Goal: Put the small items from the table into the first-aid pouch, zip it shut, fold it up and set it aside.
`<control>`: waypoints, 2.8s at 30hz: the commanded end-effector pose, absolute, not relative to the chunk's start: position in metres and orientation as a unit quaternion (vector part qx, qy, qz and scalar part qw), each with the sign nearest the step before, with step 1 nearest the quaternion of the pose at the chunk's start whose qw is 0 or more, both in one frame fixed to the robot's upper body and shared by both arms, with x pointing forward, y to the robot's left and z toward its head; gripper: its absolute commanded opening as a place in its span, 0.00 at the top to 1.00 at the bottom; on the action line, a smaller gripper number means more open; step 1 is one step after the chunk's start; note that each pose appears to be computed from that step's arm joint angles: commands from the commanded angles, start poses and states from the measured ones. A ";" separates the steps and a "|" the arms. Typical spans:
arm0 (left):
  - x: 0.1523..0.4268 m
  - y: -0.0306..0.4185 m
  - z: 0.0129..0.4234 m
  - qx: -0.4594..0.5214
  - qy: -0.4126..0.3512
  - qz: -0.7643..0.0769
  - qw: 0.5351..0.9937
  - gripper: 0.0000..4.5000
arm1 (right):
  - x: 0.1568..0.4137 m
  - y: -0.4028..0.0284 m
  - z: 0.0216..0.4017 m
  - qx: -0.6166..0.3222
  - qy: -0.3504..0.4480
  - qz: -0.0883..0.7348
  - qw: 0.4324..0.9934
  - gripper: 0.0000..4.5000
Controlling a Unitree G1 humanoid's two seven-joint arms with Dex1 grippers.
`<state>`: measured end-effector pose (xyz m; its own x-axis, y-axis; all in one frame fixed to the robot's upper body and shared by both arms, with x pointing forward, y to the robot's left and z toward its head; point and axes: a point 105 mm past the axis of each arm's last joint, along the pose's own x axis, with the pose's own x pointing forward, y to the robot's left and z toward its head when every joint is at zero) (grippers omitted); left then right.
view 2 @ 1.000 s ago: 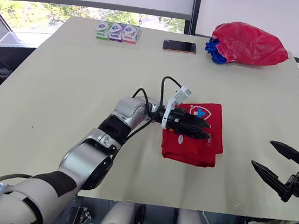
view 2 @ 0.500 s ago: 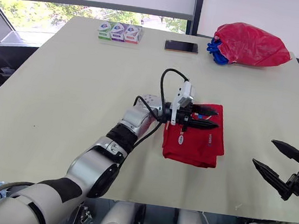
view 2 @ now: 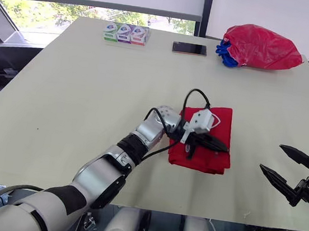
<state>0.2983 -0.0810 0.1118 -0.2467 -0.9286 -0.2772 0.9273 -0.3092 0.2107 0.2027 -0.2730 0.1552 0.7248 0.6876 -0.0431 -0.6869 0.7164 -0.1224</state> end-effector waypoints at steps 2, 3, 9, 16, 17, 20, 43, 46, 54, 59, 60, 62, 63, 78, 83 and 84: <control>0.295 -0.083 0.091 0.247 -0.003 -0.786 0.566 0.99 | 0.202 -0.269 0.162 -0.082 -0.015 0.378 0.922 0.00; 0.294 -0.084 0.091 0.243 -0.002 -0.787 0.567 0.99 | 0.202 -0.269 0.162 -0.083 -0.015 0.378 0.922 0.00; 0.306 -0.093 0.135 0.159 -0.049 -0.776 0.609 0.99 | 0.201 -0.268 0.161 -0.085 -0.011 0.379 0.922 0.00; 0.363 -0.086 0.173 0.125 -0.033 -0.678 0.723 0.99 | 0.203 -0.263 0.161 -0.083 -0.015 0.379 0.922 0.00; 0.366 -0.084 0.169 0.123 -0.015 -0.675 0.728 0.99 | 0.203 -0.263 0.161 -0.083 -0.015 0.379 0.921 0.00; 0.356 -0.081 0.138 0.096 0.083 -0.702 0.701 0.99 | 0.205 -0.262 0.163 -0.081 -0.019 0.378 0.922 0.00; 0.360 -0.068 0.173 0.123 -0.068 -0.693 0.708 0.99 | 0.225 -0.254 0.141 -0.039 0.045 0.360 0.931 0.00; 0.350 -0.028 0.199 0.120 -0.105 -0.717 0.679 0.99 | 0.238 -0.231 0.149 0.020 0.055 0.391 0.919 0.00; 0.320 0.065 0.213 0.171 -0.081 -0.696 0.693 0.99 | 0.265 -0.216 0.135 0.070 0.183 0.410 0.891 0.00; 0.297 0.099 0.223 0.173 -0.068 -0.684 0.705 0.88 | 0.277 -0.215 0.122 0.095 0.241 0.402 0.878 0.00; 0.291 0.105 0.225 0.172 -0.063 -0.683 0.707 0.83 | 0.279 -0.214 0.119 0.098 0.257 0.402 0.874 0.00; 0.278 0.116 0.228 0.169 -0.049 -0.683 0.709 0.64 | 0.281 -0.209 0.116 0.119 0.284 0.411 0.858 0.00; 0.272 0.120 0.229 0.168 -0.044 -0.682 0.710 0.60 | 0.282 -0.206 0.114 0.128 0.301 0.413 0.850 0.00; 0.253 0.137 0.233 0.163 -0.006 -0.649 0.743 0.00 | 0.295 -0.181 0.109 0.197 0.324 0.423 0.823 0.98; 0.261 0.140 0.245 0.166 -0.025 -0.624 0.764 0.00 | 0.320 -0.203 0.129 0.260 0.245 0.355 0.864 0.99; 0.263 0.139 0.248 0.165 -0.029 -0.619 0.767 0.00 | 0.329 -0.210 0.134 0.279 0.216 0.327 0.877 0.99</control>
<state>0.2624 0.1378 0.2300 0.1986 -0.9606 -0.1945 0.9621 0.1532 0.2256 0.3089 -0.1902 0.1055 0.5472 0.7784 -0.3078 -0.4722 0.5907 0.6543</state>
